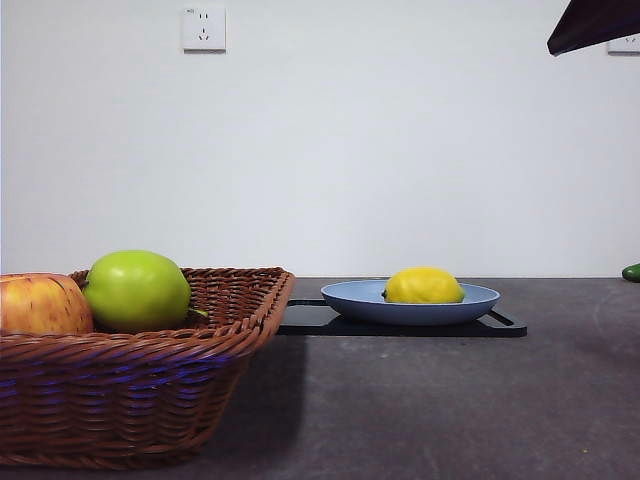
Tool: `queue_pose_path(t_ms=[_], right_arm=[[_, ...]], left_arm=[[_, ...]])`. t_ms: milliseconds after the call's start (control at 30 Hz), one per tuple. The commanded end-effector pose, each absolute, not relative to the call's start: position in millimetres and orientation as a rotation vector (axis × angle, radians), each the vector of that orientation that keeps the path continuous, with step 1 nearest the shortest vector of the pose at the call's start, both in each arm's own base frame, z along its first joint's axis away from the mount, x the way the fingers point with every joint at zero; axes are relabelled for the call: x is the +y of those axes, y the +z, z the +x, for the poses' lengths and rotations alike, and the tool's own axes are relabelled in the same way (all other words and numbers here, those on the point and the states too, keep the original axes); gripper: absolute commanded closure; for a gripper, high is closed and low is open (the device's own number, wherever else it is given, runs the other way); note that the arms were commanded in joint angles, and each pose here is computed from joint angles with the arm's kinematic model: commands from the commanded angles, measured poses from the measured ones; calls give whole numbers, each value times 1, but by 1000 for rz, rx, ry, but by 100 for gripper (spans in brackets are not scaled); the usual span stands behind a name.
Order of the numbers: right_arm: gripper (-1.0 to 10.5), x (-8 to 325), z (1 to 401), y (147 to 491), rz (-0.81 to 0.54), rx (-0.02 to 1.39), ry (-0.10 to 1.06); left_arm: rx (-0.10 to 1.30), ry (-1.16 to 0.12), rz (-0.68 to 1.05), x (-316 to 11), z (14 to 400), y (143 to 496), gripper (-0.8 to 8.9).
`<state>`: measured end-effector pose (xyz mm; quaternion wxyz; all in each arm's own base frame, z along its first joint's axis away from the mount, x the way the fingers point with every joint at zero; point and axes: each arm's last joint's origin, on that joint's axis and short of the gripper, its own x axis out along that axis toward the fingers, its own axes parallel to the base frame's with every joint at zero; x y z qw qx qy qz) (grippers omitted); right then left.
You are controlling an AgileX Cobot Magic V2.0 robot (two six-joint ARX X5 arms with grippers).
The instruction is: Take the lemon from the basket,put the lemon in the plate,hand out the plate
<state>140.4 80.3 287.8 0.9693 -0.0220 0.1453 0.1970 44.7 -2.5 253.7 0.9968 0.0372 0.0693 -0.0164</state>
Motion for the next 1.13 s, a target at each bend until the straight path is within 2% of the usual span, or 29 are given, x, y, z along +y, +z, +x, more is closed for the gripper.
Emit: queue_pose_path(t_ms=[33, 333, 567, 733, 1133], right_arm=[[943, 81, 140, 293, -29, 276, 400], [943, 81, 140, 293, -28, 274, 400], [943, 81, 140, 293, -28, 274, 400], [943, 81, 140, 293, -28, 274, 400], [943, 81, 140, 293, -28, 274, 400]], left_arm=[[125, -34, 57, -3, 54, 243, 805], [153, -106, 32, -8, 82, 190, 805], [188, -102, -24, -9, 92, 160, 805], [208, -95, -25, -9, 94, 149, 805], [193, -58, -28, -6, 95, 150, 805]])
